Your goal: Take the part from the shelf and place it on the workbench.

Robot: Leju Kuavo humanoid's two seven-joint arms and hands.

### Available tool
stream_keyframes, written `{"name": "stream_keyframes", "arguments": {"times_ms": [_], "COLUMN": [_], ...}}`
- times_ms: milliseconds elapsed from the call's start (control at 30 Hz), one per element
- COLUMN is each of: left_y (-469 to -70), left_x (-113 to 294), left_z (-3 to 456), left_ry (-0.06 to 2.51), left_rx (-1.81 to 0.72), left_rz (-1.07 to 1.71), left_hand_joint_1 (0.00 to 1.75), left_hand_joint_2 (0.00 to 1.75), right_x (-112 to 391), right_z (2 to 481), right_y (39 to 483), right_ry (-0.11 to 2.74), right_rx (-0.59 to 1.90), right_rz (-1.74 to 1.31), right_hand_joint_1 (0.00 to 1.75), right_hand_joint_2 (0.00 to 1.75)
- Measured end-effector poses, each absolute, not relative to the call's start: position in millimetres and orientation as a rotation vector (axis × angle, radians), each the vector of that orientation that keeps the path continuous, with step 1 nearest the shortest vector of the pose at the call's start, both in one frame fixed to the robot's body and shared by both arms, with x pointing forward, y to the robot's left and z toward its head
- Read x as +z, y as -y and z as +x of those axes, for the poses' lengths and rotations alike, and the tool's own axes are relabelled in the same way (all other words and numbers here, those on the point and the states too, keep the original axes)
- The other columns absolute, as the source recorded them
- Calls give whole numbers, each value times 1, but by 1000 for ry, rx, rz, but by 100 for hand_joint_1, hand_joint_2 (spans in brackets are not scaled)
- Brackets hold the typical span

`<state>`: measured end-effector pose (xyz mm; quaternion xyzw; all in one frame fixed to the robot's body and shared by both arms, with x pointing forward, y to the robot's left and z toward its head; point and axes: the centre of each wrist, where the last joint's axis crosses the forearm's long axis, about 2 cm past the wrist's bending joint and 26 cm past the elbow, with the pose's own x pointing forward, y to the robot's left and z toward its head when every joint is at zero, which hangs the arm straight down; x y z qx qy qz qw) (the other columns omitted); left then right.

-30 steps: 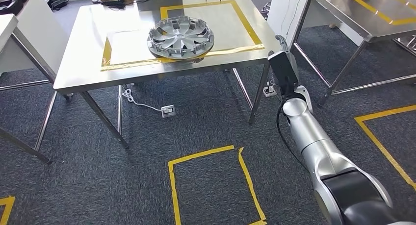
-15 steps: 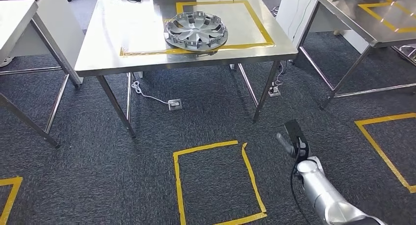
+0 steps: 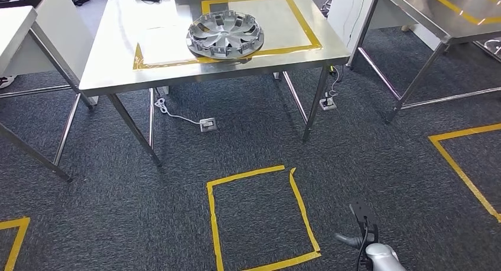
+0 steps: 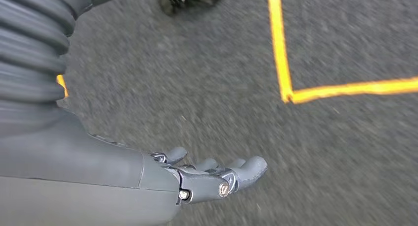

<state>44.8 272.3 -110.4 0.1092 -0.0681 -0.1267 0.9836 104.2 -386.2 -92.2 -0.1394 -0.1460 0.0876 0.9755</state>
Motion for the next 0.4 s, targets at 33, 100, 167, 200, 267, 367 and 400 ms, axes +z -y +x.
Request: {"name": "stream_keyframes", "arguments": {"times_ms": [33, 100, 167, 200, 267, 367, 400], "left_y": [-274, -277, -279, -280, -282, -284, -284], "left_x": [-111, -111, -111, -112, -112, -112, -112], "left_z": [43, 39, 36, 34, 31, 25, 24], "left_ry": [138, 142, 146, 150, 156, 168, 169], "left_rx": [-239, -210, -184, -171, -145, -106, -101], "left_rz": [213, 199, 185, 178, 162, 135, 131], "left_hand_joint_1": [0, 0, 0, 0, 0, 0, 0], "left_hand_joint_2": [175, 175, 175, 175, 175, 175, 175], "right_x": [-94, -97, -100, -101, -104, -107, -107], "right_z": [98, 88, 79, 74, 65, 50, 48], "right_y": [383, 376, 370, 366, 359, 347, 345], "right_ry": [285, 271, 260, 255, 246, 239, 238], "right_rx": [171, 159, 149, 144, 135, 118, 116], "right_rz": [-269, -247, -225, -213, -190, -154, -149], "right_hand_joint_1": [0, 0, 0, 0, 0, 0, 0], "right_hand_joint_2": [175, 175, 175, 175, 175, 87, 58]}}
